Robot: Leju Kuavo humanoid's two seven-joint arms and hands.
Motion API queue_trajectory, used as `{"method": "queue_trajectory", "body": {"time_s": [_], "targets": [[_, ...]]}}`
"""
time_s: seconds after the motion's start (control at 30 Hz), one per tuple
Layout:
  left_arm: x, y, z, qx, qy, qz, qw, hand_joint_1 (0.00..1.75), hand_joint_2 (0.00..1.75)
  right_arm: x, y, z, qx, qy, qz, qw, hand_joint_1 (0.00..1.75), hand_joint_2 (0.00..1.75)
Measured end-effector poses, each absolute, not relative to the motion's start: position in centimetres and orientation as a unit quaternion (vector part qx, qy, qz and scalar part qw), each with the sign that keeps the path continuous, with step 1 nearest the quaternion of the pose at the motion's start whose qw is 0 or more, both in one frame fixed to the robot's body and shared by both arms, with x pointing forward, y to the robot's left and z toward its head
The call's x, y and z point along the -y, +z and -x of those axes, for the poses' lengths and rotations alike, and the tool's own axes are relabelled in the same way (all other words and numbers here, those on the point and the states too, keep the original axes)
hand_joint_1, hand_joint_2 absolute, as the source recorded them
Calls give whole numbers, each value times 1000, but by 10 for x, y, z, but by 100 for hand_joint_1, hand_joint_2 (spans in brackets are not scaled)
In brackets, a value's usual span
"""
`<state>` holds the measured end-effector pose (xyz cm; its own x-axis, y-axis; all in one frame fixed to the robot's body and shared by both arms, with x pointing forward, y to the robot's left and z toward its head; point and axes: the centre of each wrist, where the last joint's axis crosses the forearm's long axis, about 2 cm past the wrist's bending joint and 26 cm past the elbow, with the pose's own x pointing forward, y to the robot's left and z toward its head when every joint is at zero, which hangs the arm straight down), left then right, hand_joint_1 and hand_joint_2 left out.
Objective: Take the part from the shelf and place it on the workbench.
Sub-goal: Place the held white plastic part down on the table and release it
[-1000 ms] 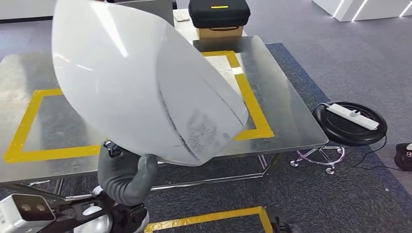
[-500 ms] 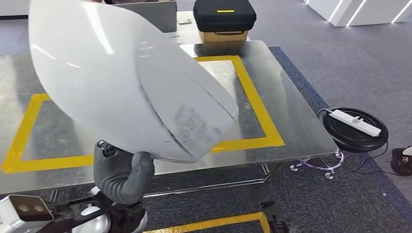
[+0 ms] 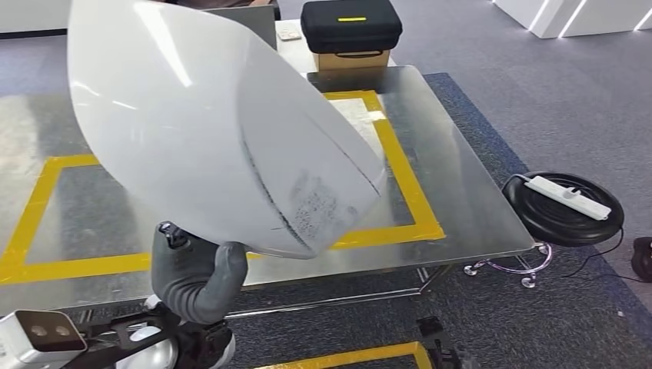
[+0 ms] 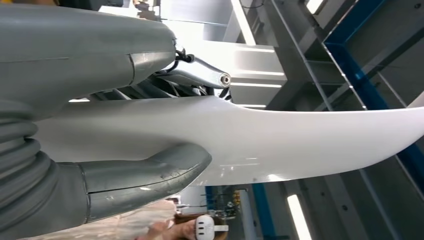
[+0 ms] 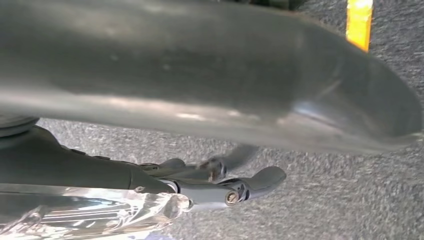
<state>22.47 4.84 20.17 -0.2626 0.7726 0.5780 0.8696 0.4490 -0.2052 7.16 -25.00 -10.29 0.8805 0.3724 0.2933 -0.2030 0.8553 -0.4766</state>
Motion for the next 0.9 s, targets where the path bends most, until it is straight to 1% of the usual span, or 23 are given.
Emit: {"method": "queue_trajectory", "body": {"time_s": [0.27, 0.43, 0.5, 0.6, 0.67, 0.9], "targets": [[-47, 198, -228, 795, -92, 494, 340, 175, 175, 250, -103, -72, 191, 157, 221, 943, 0, 0], [-41, 203, -237, 811, -120, 457, 345, 175, 175, 249, -102, -75, 190, 168, 219, 942, 0, 0], [-37, 205, -241, 821, -140, 425, 354, 175, 175, 249, -102, -76, 190, 174, 217, 942, 0, 0], [-29, 206, -261, 845, -205, 321, 375, 175, 175, 248, -101, -83, 192, 190, 211, 940, 0, 0], [-24, 202, -275, 846, -236, 279, 387, 175, 175, 247, -100, -89, 193, 200, 208, 938, 0, 0], [-12, 198, -296, 836, -268, 257, 404, 175, 175, 244, -98, -99, 201, 210, 206, 934, 0, 0]]}}
